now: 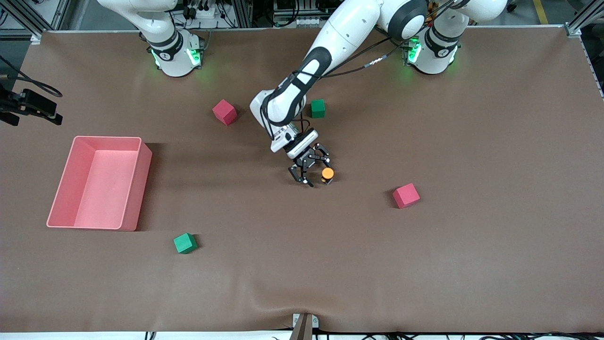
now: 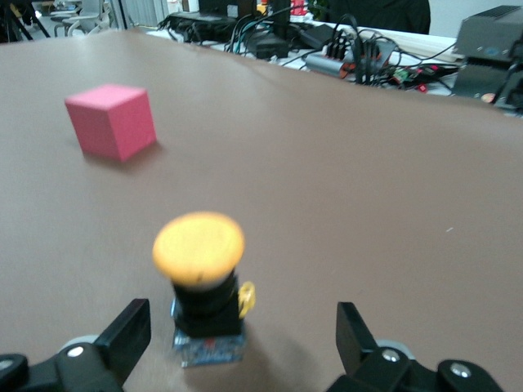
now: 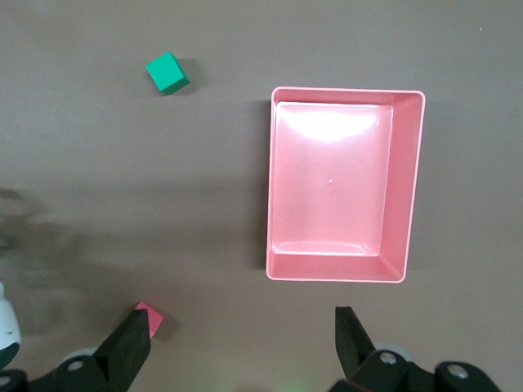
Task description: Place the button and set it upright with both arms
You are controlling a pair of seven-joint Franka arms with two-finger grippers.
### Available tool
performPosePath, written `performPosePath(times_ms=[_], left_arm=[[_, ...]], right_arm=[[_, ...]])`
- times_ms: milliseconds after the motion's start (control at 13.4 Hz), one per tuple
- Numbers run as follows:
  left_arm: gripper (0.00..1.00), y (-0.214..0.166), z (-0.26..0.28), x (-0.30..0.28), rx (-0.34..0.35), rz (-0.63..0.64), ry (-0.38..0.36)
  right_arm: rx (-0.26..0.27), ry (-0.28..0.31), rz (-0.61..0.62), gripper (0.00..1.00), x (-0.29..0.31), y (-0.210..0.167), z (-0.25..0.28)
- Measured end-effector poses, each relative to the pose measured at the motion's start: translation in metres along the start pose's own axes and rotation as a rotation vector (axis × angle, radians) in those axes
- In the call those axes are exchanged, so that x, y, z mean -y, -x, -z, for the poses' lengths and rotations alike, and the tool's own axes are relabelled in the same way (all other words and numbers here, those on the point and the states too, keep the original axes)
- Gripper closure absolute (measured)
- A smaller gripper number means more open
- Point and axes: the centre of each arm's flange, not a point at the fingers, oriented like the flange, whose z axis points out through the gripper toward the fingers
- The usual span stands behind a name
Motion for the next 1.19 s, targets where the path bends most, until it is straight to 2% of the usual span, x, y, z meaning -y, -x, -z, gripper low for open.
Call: performPosePath(times_ms=[223,521,669,892,1190], left_arm=[[0.00,-0.049,0.036,-0.006,0.046,-0.030,-0.039],[0.00,-0.046,0.068,0.010,0.074,-0.104,-0.097],[0.00,-0.060,0.077,0.010,0.117,-0.183,-0.109],[0.00,-0.135,0.075,-0.004,0.195,-0.245,-0.119],[0.00,-0.256,0.037,-0.011,0.321,-0.301,-0.135]], right_arm=[[0.000,0.000,0.000,0.00,0.000,0.000,0.000],[0.000,0.000,0.000,0.00,0.000,0.000,0.000],[0.000,0.000,0.000,0.00,0.000,0.000,0.000],[0.000,0.000,0.001,0.00,0.001,0.000,0.000],[0.000,0.000,0.007,0.00,0.004,0.000,0.000]])
